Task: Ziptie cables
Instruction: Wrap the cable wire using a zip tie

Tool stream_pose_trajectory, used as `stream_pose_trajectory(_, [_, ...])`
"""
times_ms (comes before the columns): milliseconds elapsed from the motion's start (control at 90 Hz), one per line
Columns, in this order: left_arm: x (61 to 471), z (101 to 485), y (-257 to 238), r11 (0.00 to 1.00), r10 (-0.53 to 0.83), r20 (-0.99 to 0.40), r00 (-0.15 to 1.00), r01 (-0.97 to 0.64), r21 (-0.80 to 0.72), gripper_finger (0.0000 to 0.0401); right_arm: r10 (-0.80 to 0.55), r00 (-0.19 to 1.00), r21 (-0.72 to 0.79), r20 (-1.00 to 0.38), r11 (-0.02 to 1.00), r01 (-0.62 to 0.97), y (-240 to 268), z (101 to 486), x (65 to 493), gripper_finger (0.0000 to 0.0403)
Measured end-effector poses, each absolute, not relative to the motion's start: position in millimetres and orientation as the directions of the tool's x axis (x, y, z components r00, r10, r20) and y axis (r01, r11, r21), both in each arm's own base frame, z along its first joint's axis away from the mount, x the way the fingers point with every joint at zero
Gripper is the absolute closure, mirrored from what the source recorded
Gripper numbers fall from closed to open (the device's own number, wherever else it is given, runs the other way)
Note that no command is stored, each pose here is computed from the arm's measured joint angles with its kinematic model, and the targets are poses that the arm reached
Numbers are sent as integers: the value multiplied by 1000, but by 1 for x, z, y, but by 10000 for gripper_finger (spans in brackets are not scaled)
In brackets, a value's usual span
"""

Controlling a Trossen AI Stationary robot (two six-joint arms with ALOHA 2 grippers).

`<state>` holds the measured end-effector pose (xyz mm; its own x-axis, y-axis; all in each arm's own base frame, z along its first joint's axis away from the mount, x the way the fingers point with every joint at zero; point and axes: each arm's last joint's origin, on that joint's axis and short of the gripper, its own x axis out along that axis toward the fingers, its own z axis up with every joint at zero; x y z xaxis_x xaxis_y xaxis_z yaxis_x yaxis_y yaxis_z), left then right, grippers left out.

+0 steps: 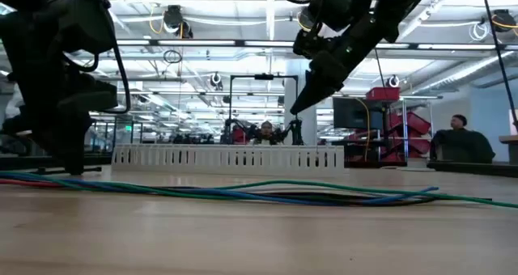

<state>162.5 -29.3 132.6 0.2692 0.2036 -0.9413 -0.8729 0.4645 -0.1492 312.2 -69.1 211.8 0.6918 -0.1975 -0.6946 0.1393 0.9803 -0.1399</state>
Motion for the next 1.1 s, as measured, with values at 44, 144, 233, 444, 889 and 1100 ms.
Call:
stream_pose_trajectory(44, [167,139,-30,470,226,-925,305,-866,-170,400,-201,691,-151,-694,979,134,-67,212,313,403])
stream_pose_trajectory(144, [178,161,-31,514,287,-867,408,-829,-220,400,-233,685,-187,-690,972,142,-63,212,314,403])
stream_pose_trajectory(233, [185,185,-32,586,355,-793,495,-779,-223,401,-238,714,-195,-659,970,144,-58,218,314,403])
stream_pose_trajectory(444, [193,228,-29,672,520,-539,663,-707,-220,401,-78,911,-118,-406,992,33,-37,270,310,403])
stream_pose_trajectory(889, [180,216,-38,650,682,-324,656,-746,-141,401,-148,867,-183,-475,981,67,18,245,324,403])
stream_pose_trajectory(1100, [171,179,-53,620,647,-329,688,-726,-296,401,-187,833,-185,-521,977,104,29,225,331,403])
